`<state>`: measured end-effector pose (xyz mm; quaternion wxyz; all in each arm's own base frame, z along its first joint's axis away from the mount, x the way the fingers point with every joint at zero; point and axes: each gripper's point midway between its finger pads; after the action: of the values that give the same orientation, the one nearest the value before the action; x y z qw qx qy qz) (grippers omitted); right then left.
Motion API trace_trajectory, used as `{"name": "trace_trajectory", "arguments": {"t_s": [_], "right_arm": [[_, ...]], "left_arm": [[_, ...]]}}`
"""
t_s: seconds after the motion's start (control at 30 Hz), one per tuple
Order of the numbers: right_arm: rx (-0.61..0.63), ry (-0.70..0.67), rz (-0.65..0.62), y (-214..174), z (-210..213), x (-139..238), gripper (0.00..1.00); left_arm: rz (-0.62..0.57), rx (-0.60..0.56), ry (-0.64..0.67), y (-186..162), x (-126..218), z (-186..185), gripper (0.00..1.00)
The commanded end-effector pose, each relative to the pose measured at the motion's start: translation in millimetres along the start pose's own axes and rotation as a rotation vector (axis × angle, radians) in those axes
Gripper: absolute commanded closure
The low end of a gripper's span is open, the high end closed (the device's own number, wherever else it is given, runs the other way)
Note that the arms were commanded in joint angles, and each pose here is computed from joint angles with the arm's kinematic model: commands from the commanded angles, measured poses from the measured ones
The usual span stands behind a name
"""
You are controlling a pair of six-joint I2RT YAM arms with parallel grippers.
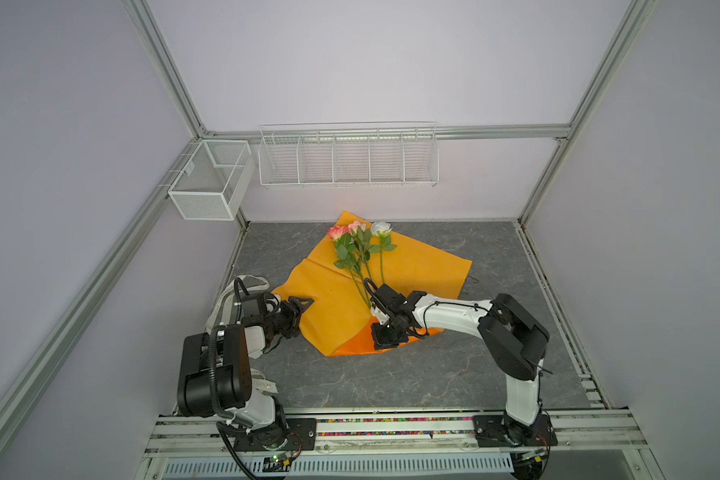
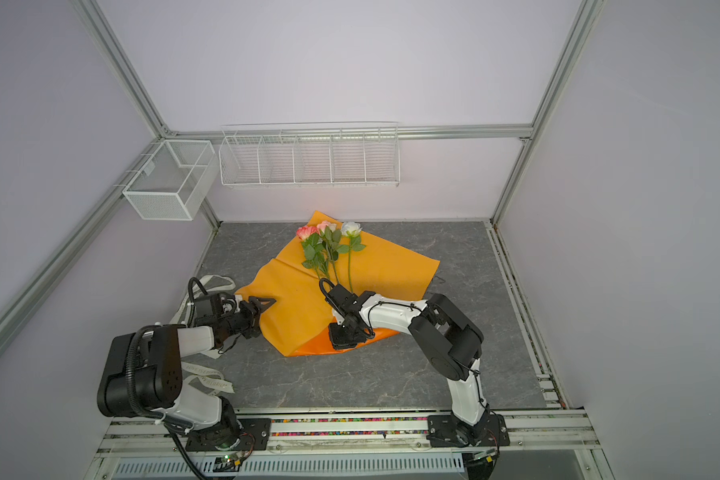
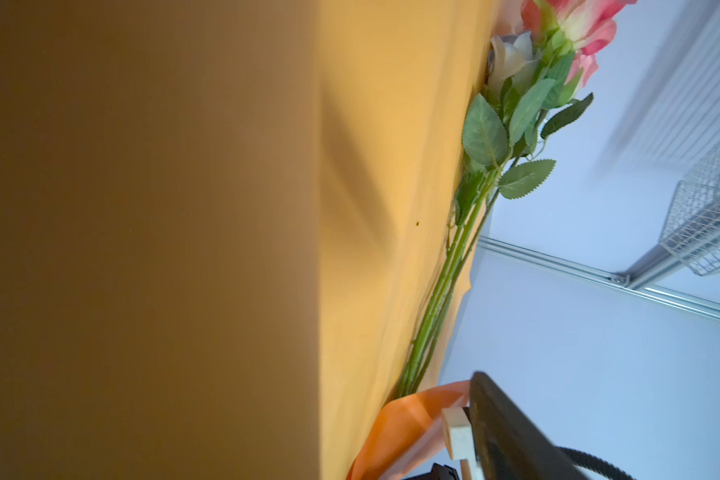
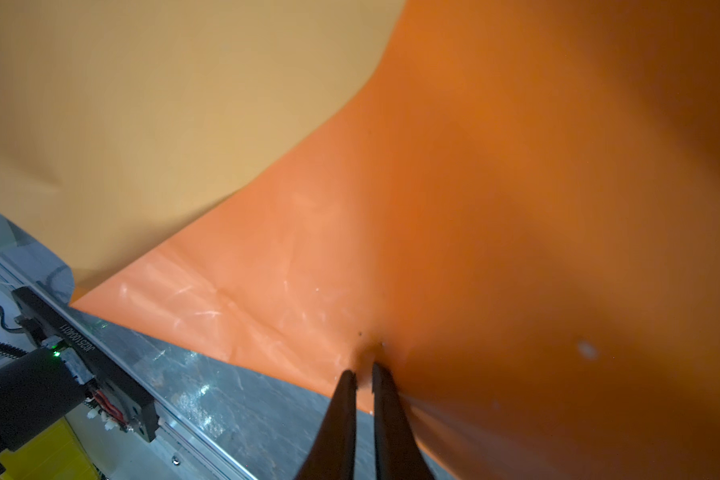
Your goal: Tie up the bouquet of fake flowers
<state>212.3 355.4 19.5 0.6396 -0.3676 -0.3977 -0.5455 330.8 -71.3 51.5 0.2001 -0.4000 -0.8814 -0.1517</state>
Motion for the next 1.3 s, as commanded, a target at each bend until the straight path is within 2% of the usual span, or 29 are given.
{"name": "trace_trajectory", "arguments": {"t_s": [0.0,0.1,0.2,0.27,0.4,0.5,0.63,0.87,0.97,1.13,1.27], "right_arm": [[-0.015,-0.061,0.039,-6.2,-16.9,-16.2,0.86],[-0.018,-0.058,0.035,-4.9,-15.3,-15.0,0.85],[-0.016,-0.045,0.026,-2.4,-11.2,-13.4,0.84],[-0.011,-0.025,0.025,-1.6,-6.4,-12.2,0.83],[0.002,0.022,0.007,1.8,3.9,-7.5,0.80],[0.007,0.027,0.001,3.8,6.9,-5.2,0.79],[-0.002,0.001,0.015,1.7,1.6,-9.5,0.80],[-0.009,-0.009,0.016,1.0,-2.1,-10.3,0.81],[-0.022,-0.016,0.017,0.4,-5.9,-11.2,0.82],[-0.045,-0.003,0.023,-1.0,-11.9,-13.2,0.83],[-0.046,0.026,0.008,2.5,-10.0,-7.9,0.82]], "left_arm": [[-0.019,-0.018,-0.167,6.7,3.9,-34.3,0.26],[-0.063,-0.002,-0.204,7.8,12.4,-44.6,0.29],[-0.082,-0.007,-0.176,2.0,20.3,-48.0,0.30],[-0.070,-0.032,-0.106,-6.9,23.2,-47.9,0.33],[-0.060,-0.160,0.032,-21.2,30.4,-50.9,0.42],[-0.073,-0.167,0.038,-23.9,32.3,-51.1,0.51],[-0.061,-0.154,0.029,-24.0,27.7,-53.9,0.70],[-0.107,-0.192,0.049,-14.4,33.5,-82.2,1.00],[-0.092,-0.240,0.053,-17.5,28.2,-101.1,1.00],[-0.025,-0.334,0.141,-31.9,8.3,-121.0,1.00],[-0.001,-0.365,0.131,-39.0,-12.3,-140.1,1.00]]}}
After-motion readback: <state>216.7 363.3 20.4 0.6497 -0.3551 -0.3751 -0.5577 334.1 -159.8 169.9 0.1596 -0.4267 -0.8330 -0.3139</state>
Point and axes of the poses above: each gripper's point midway between its finger pads, its own x axis back along the fingers, its own z axis along the line the jaws close on, y = z × x, and after that the axes turned 10 degrees about -x, right-handed
